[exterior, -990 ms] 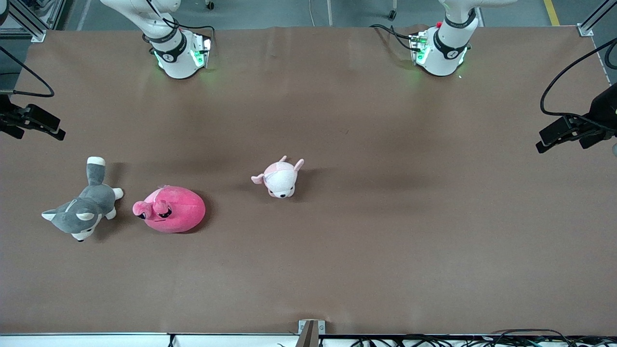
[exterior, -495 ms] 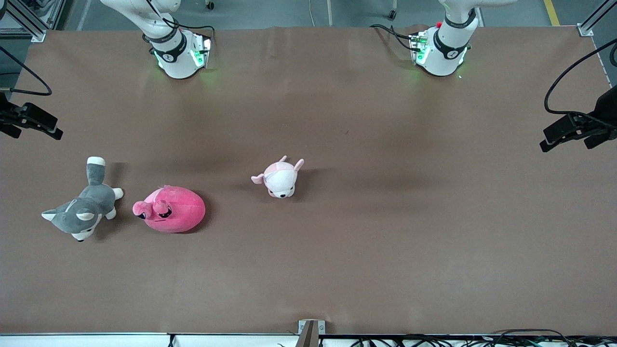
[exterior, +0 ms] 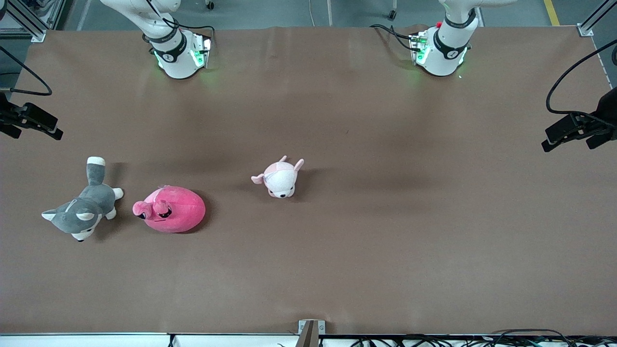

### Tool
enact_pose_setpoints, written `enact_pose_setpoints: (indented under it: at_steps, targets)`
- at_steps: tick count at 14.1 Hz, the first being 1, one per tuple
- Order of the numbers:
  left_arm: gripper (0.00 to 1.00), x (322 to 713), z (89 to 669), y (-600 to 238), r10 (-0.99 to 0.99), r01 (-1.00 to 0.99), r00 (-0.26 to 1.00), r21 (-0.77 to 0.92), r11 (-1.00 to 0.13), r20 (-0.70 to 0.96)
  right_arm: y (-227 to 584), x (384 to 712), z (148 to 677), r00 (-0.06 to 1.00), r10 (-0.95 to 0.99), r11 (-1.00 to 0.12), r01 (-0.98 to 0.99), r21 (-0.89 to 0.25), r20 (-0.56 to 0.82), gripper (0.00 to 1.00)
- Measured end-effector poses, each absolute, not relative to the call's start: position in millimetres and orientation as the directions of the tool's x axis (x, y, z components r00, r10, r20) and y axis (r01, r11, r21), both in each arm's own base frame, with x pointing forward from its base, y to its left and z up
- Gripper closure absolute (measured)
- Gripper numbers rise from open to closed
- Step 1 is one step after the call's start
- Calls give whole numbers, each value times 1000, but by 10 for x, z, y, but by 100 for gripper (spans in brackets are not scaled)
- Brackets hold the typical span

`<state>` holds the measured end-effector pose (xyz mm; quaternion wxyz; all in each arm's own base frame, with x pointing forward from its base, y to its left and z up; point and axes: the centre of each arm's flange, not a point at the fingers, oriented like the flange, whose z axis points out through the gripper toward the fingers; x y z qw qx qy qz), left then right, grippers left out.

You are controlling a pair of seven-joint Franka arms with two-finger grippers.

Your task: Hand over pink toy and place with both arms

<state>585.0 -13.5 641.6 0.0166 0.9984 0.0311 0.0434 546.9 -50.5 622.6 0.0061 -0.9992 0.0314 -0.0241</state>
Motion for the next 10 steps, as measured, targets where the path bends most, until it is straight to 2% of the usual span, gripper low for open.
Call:
enact_pose_setpoints:
  at_steps: [5,10]
  targets:
    - [0,5850,6416,-135,64,61,994,36,-998,86,-506,5461,6219,997,-63,-998,-62,-12,40,0]
    - [0,5850,6416,-136,64,61,994,36,-998,86,-359,5474,6222,999,-17,-998,-19,68,38,0]
